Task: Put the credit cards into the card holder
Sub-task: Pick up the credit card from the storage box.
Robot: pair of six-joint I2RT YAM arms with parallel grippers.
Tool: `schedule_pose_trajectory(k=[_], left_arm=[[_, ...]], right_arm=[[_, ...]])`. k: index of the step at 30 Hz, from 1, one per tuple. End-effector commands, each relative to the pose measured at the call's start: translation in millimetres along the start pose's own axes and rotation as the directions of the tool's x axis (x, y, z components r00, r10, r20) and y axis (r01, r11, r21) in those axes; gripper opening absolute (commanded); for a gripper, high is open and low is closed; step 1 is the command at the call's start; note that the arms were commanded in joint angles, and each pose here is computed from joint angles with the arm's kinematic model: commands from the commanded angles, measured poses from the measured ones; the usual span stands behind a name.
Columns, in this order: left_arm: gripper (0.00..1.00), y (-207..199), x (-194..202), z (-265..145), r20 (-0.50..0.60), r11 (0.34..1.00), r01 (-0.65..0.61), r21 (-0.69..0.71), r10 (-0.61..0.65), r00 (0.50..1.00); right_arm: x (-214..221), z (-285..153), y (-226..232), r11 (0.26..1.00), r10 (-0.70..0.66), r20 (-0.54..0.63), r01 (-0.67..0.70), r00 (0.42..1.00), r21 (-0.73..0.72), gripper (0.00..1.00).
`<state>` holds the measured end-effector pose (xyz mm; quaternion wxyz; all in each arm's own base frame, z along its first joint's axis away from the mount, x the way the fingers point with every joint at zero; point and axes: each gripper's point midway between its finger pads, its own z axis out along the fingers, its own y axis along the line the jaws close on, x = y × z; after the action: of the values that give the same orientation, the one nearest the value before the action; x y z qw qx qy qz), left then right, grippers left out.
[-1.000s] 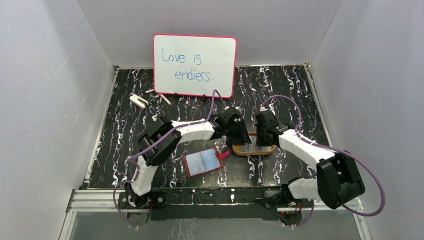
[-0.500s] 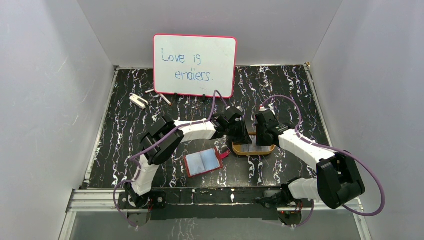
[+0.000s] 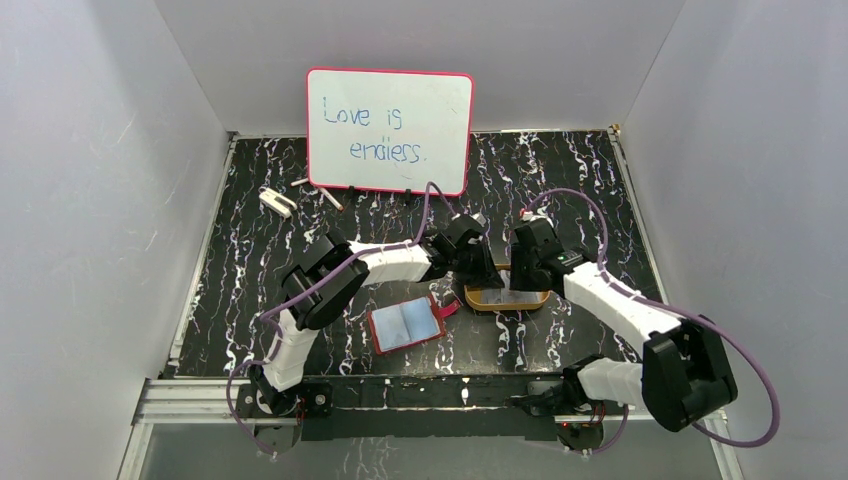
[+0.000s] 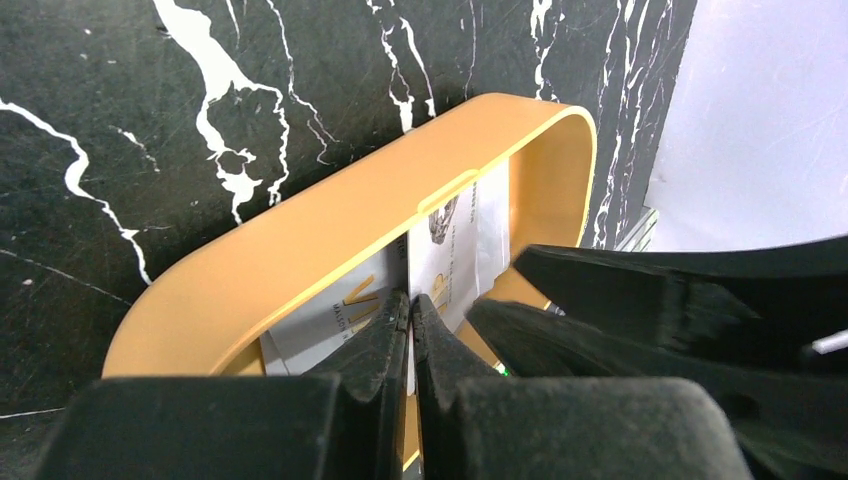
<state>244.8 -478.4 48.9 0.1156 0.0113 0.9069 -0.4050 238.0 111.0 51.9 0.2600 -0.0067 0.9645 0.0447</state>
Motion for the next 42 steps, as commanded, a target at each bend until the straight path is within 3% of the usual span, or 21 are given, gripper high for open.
schedule_pose_trajectory(k=[1,4,7,11,16,26,33,38,42], left_arm=[[0.0,-19.0,-4.8,-20.5,0.031,0.999,-0.012,0.047,0.011,0.999],[0.0,-25.4,-9.9,-30.5,0.057,0.998,-0.024,0.051,0.021,0.998],[0.0,-33.4,-16.3,-46.6,0.094,0.998,-0.03,0.063,0.024,0.995],[0.0,-54.0,-36.8,-86.9,0.197,0.993,-0.056,0.103,0.035,0.98],[0.0,-70.5,-61.0,-149.0,0.325,0.987,-0.095,0.132,0.047,0.944],[0.0,-61.2,-45.7,-289.4,0.491,0.936,-0.192,0.296,0.023,0.871],[0.0,-75.7,-12.6,-344.4,0.493,0.836,-0.245,0.491,-0.035,0.869],[0.0,-84.8,-5.1,-355.0,0.466,0.776,-0.231,0.587,-0.09,0.88],[0.0,-86.8,-2.7,-352.0,0.444,0.764,-0.227,0.604,-0.086,0.892]], right_arm=[[-33.3,-34.3,10.3,0.998,0.03,0.1,-0.025,0.995,-0.053,0.52],[-50.5,-61.2,9.4,0.998,0.039,0.151,-0.032,0.988,-0.054,0.62],[-65.2,-91.1,10.9,0.996,0.051,0.208,-0.034,0.977,-0.082,0.66],[-85.7,-138.7,36.8,0.961,0.072,0.341,0.026,0.937,-0.274,0.69],[-94.2,-203.9,73.3,0.841,0.101,0.472,0.178,0.876,-0.51,0.76],[-88.6,-277.1,130.5,0.511,0.191,0.462,0.314,0.866,-0.8,0.78],[-74.8,-290.4,164.6,0.226,0.15,0.325,0.288,0.934,-0.931,0.73],[-72.8,-285.0,175.0,0.169,0.15,0.257,0.231,0.955,-0.958,0.7],[-72.2,-292.5,180.2,0.118,0.154,0.248,0.232,0.956,-0.966,0.68]])
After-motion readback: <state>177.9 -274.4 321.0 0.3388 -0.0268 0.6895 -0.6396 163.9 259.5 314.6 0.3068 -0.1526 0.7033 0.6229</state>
